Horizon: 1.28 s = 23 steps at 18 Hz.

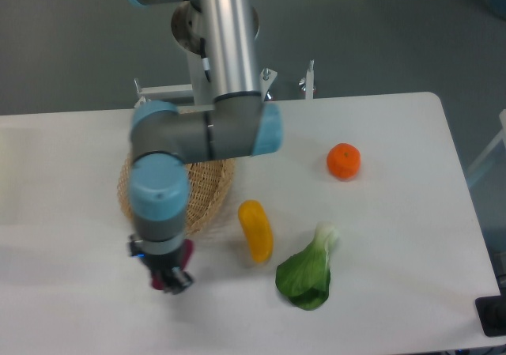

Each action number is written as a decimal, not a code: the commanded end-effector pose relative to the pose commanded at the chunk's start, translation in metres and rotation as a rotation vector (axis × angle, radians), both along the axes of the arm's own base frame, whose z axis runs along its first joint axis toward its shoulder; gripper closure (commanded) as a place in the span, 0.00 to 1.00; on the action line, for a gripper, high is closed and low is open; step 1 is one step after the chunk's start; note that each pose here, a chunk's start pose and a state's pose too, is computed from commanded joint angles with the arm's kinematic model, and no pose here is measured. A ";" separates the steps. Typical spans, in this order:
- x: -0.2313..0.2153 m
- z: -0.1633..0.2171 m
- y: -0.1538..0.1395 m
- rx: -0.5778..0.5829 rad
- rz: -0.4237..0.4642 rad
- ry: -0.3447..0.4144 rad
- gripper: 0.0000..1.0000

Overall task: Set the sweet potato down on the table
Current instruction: 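Carry the held sweet potato past the bok choy and wicker basket, then lower the sweet potato onto the table and open the gripper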

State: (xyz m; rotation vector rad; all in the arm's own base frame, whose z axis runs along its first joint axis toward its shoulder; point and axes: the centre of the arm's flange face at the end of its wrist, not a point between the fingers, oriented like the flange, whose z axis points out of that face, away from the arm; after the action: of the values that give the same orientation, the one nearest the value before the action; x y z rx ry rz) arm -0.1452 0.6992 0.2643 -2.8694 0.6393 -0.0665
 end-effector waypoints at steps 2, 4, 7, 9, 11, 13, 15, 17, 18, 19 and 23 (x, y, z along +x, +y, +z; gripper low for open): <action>0.033 -0.003 0.015 0.049 -0.012 0.013 0.71; 0.060 -0.013 0.028 0.092 -0.032 0.024 0.70; 0.092 -0.024 0.028 0.076 -0.075 0.017 0.66; 0.107 -0.024 0.026 0.072 -0.095 0.017 0.64; 0.112 -0.023 0.021 0.067 -0.100 0.018 0.61; 0.114 -0.022 0.018 0.063 -0.100 0.018 0.43; 0.114 -0.025 0.016 0.055 -0.101 0.021 0.41; 0.114 -0.032 0.013 0.041 -0.104 0.019 0.38; 0.115 -0.032 0.012 0.041 -0.107 0.019 0.30; 0.115 -0.029 0.011 0.045 -0.107 0.019 0.24; 0.112 0.011 0.017 0.114 -0.099 0.046 0.00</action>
State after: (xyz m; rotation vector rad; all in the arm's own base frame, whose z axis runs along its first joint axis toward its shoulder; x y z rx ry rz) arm -0.0335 0.7160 0.2753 -2.7358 0.7684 0.0208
